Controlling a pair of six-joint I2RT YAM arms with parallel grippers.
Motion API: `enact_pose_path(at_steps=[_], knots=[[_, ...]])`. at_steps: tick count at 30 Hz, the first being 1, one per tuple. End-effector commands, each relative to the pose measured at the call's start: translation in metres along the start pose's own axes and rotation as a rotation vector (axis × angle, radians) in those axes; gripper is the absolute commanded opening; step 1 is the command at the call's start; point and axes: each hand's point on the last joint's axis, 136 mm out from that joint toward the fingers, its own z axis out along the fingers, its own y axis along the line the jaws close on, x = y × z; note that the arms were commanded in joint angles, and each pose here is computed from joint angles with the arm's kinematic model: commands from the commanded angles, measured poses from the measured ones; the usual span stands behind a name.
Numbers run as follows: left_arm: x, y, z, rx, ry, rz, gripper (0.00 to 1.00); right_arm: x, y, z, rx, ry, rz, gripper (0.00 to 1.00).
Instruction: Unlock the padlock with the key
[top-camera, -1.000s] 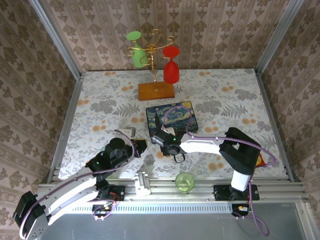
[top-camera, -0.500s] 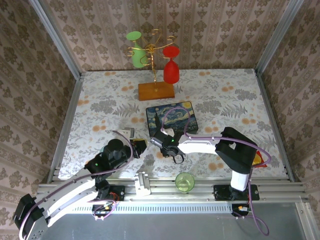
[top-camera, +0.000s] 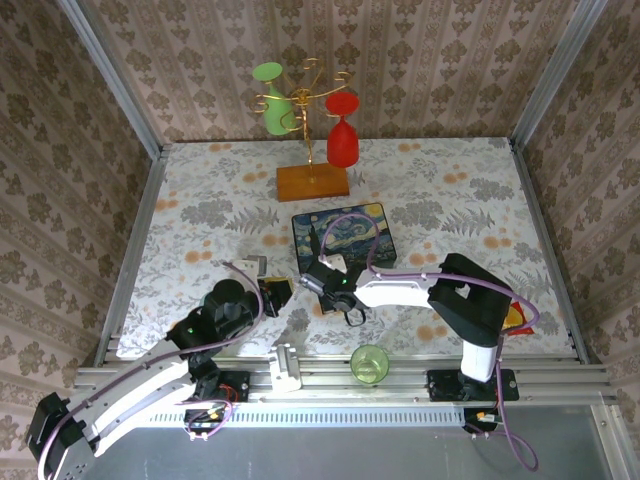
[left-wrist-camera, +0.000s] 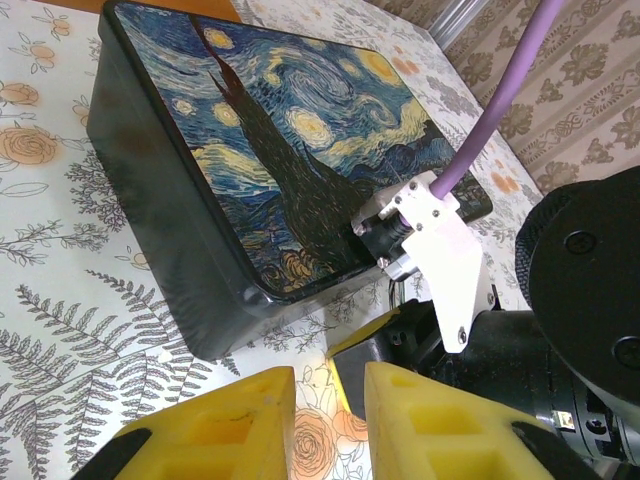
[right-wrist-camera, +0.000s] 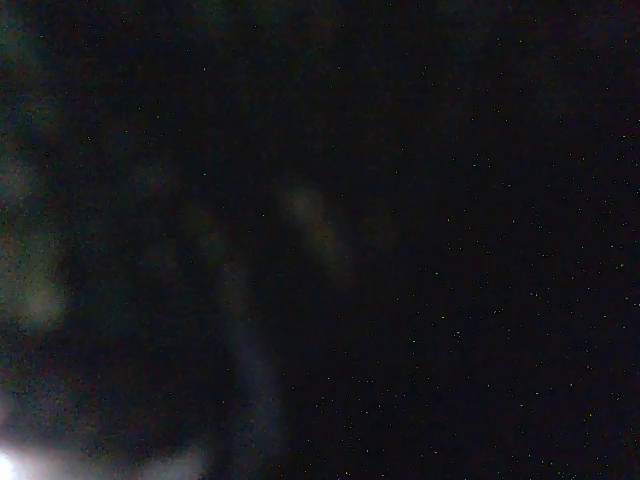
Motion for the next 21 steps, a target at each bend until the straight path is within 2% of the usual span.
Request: enact_pose_path(at_steps=[1,3,5,8,11,13,15,21], knots=[[0.0,0.002,-0.001,-0.006,-0.002,-0.006,0.26,0.009,-0.008,0.002,-0.014,-0.008,-0.019,0.0],[0.002,0.008,-0.002,-0.045,0.013,0.0,0.26,0.008,-0.004,-0.012,-0.085,-0.03,-0.029,0.0],[0.003,0.021,-0.006,-0.128,0.033,0.011,0.26,0.004,0.011,-0.028,-0.198,-0.056,-0.085,0.04],[-0.006,0.031,-0.014,-0.204,0.046,0.024,0.28,-0.008,0.03,-0.051,-0.275,-0.104,-0.17,0.1],[-0.019,0.037,-0.023,-0.277,0.075,0.029,0.28,-0.021,0.052,-0.062,-0.368,-0.162,-0.223,0.19],[-0.024,0.041,-0.028,-0.314,0.091,0.016,0.28,-0.027,0.079,-0.069,-0.466,-0.175,-0.291,0.29],[-0.031,0.041,-0.033,-0.322,0.084,0.013,0.28,-0.03,0.101,-0.066,-0.514,-0.174,-0.358,0.35],[-0.08,0.058,-0.077,-0.398,-0.007,-0.068,0.32,-0.045,0.153,-0.058,-0.62,-0.197,-0.535,0.39]])
